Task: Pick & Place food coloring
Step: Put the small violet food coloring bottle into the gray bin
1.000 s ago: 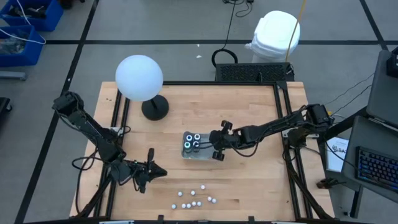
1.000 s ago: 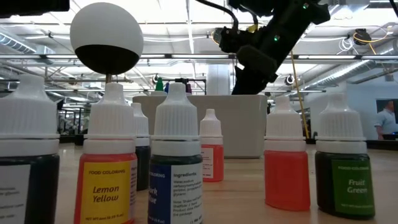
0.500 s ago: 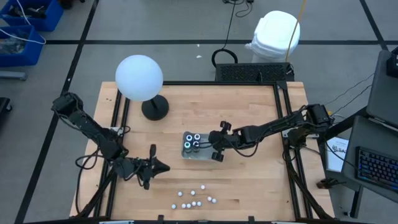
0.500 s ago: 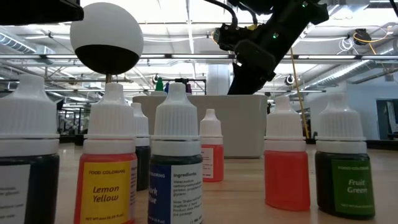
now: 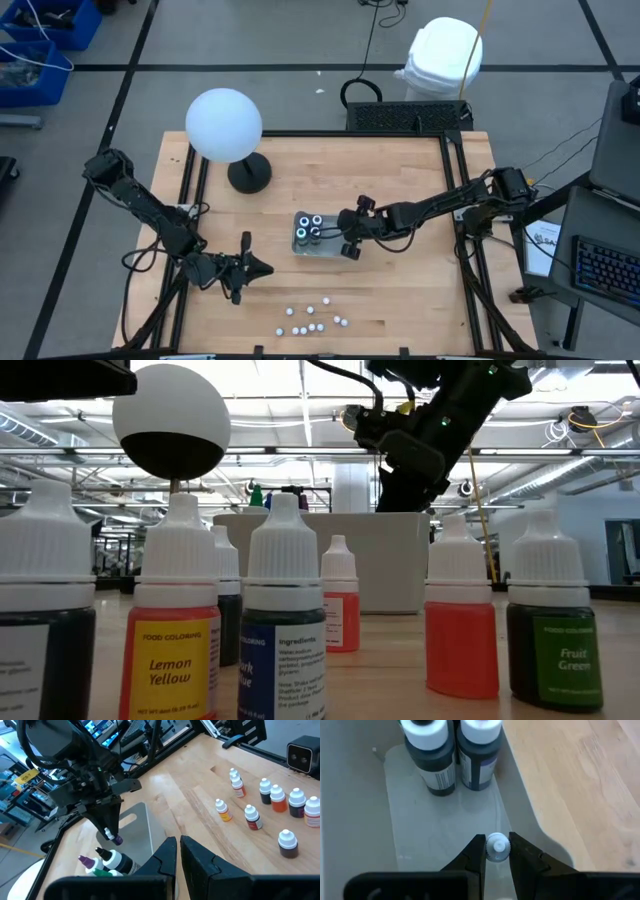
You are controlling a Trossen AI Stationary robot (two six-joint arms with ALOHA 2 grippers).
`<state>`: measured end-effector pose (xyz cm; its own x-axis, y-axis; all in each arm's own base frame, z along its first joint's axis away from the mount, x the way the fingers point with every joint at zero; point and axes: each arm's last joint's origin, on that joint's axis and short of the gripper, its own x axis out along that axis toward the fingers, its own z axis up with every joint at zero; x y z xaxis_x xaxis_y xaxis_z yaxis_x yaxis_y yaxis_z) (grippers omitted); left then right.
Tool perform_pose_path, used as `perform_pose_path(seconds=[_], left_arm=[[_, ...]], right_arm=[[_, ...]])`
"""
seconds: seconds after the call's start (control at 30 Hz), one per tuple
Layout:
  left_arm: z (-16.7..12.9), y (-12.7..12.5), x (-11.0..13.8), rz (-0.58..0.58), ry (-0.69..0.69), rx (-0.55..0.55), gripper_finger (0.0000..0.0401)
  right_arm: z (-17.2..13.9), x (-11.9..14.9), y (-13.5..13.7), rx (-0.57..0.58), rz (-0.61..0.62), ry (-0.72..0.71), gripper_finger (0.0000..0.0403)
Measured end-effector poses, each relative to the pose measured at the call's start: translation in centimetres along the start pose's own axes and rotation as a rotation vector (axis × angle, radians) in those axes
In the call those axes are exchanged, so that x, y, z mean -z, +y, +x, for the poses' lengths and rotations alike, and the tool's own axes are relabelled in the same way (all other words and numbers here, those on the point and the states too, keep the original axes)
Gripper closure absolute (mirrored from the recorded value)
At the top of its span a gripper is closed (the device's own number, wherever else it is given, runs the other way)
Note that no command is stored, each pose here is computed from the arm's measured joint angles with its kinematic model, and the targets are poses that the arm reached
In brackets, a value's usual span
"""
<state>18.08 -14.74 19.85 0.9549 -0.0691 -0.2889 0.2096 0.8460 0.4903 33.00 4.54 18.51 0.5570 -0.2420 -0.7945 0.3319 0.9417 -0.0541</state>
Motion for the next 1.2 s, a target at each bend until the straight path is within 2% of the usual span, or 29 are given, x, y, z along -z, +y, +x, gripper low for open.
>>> perform_pose_path(seconds=[0.77, 1.03, 1.2], left_arm=[[0.0, 0.0, 0.0, 0.007, 0.001, 0.0, 0.037], [0.0, 0.0, 0.0, 0.004, 0.001, 0.0, 0.037], [0.0, 0.0, 0.0, 0.0, 0.001, 0.0, 0.037]], right_arm=[[0.7, 1.6, -0.2, 0.035, 0.021, 0.025, 0.0351], [0.7, 1.6, -0.2, 0.012, 0.022, 0.032, 0.0306], [0.7, 1.6, -0.2, 0.012, 0.026, 0.032, 0.0294]])
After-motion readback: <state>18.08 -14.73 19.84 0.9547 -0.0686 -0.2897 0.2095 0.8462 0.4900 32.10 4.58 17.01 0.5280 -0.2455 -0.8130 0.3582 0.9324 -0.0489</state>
